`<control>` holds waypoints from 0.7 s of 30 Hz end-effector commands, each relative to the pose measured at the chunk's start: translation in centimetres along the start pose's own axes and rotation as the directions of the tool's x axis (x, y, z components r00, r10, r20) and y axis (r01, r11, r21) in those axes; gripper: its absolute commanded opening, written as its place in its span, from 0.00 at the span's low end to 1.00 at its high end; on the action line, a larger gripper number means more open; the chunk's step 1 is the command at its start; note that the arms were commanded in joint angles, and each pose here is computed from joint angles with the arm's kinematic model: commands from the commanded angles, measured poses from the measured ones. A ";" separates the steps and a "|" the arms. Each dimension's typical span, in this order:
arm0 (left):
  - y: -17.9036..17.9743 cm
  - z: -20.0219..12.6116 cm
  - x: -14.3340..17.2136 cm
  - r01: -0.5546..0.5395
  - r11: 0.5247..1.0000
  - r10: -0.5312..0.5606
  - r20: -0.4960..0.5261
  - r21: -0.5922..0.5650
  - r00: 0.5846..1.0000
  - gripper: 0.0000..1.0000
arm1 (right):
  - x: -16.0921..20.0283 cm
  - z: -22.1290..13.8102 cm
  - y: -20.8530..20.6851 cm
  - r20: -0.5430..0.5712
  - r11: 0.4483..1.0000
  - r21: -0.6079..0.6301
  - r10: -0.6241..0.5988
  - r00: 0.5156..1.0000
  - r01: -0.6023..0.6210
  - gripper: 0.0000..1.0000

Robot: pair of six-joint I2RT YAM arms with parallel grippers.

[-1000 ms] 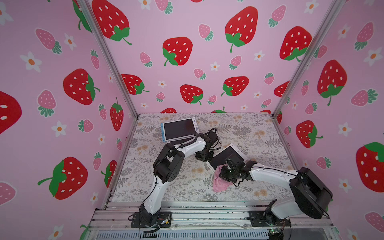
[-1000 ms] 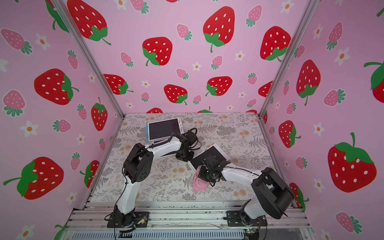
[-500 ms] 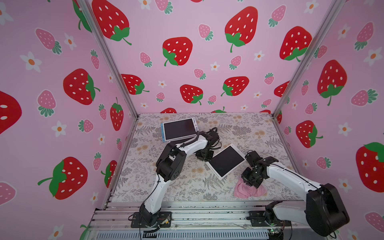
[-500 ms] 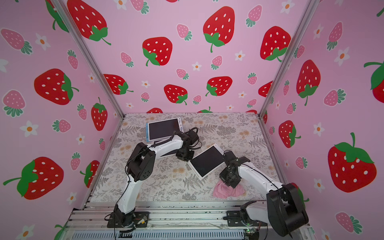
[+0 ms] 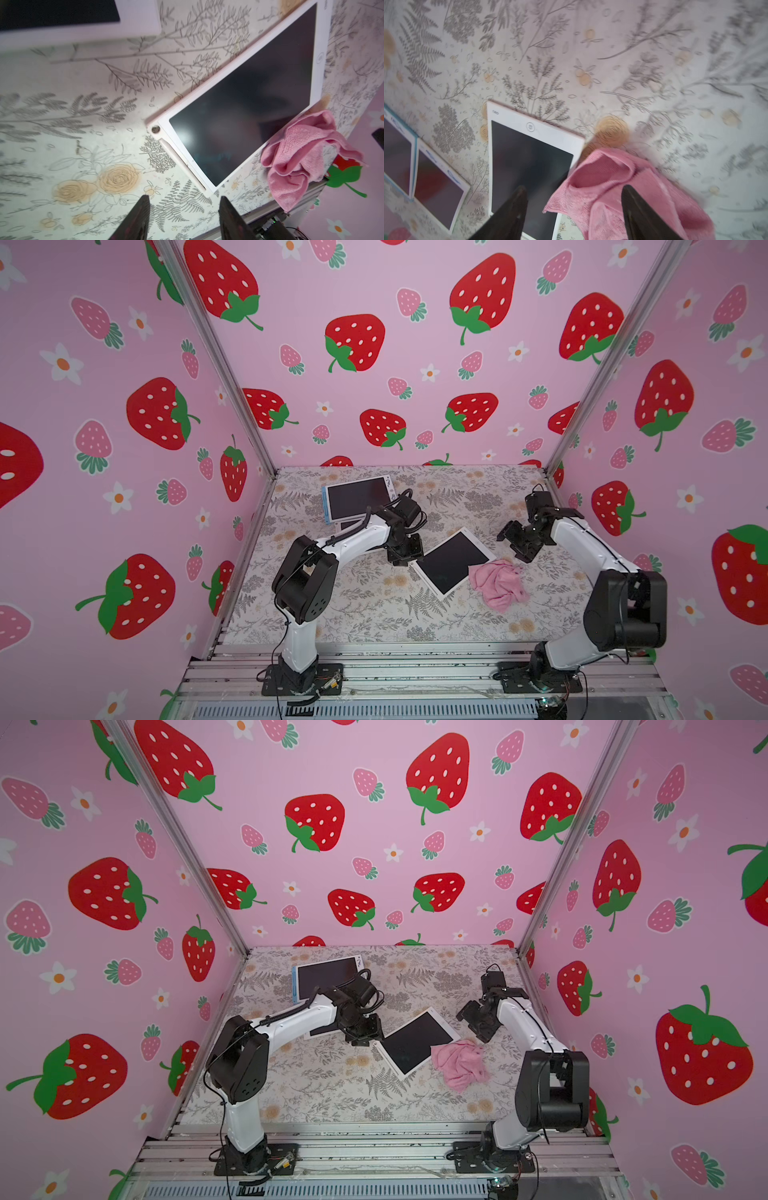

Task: Wipe the drawing tablet
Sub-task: Place the cleaning item at the center of the board, then adjust the drawing tablet at the center of the board.

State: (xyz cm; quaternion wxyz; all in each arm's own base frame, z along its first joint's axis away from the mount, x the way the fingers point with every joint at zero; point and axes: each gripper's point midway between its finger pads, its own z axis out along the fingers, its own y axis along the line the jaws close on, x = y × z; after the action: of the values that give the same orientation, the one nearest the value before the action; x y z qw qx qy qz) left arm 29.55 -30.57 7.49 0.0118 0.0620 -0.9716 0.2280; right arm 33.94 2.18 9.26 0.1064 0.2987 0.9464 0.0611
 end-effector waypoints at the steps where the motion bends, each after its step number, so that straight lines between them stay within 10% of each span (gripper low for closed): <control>1: -1.1 1.8 0.8 0.182 0.979 -0.177 -0.051 0.092 0.983 0.57 | -0.5 1.6 3.9 -0.079 0.977 -0.158 -0.158 0.984 0.144 0.80; 12: -0.4 5.4 1.2 0.377 0.924 -0.370 -0.099 0.068 0.924 0.59 | -0.1 7.5 6.2 -0.322 0.912 -0.238 -0.399 0.859 0.334 0.67; 21: 2.2 6.3 -0.7 0.429 0.903 -0.429 -0.043 -0.016 0.902 0.59 | 8.0 9.0 7.5 -0.521 0.825 -0.345 -0.565 0.640 0.447 0.67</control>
State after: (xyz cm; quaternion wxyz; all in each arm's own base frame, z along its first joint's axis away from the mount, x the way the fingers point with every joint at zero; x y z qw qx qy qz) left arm 29.27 -33.17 3.06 0.0873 0.2351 -0.9312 0.2647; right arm 39.06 10.75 3.18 -0.0509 0.0252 0.9785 0.1982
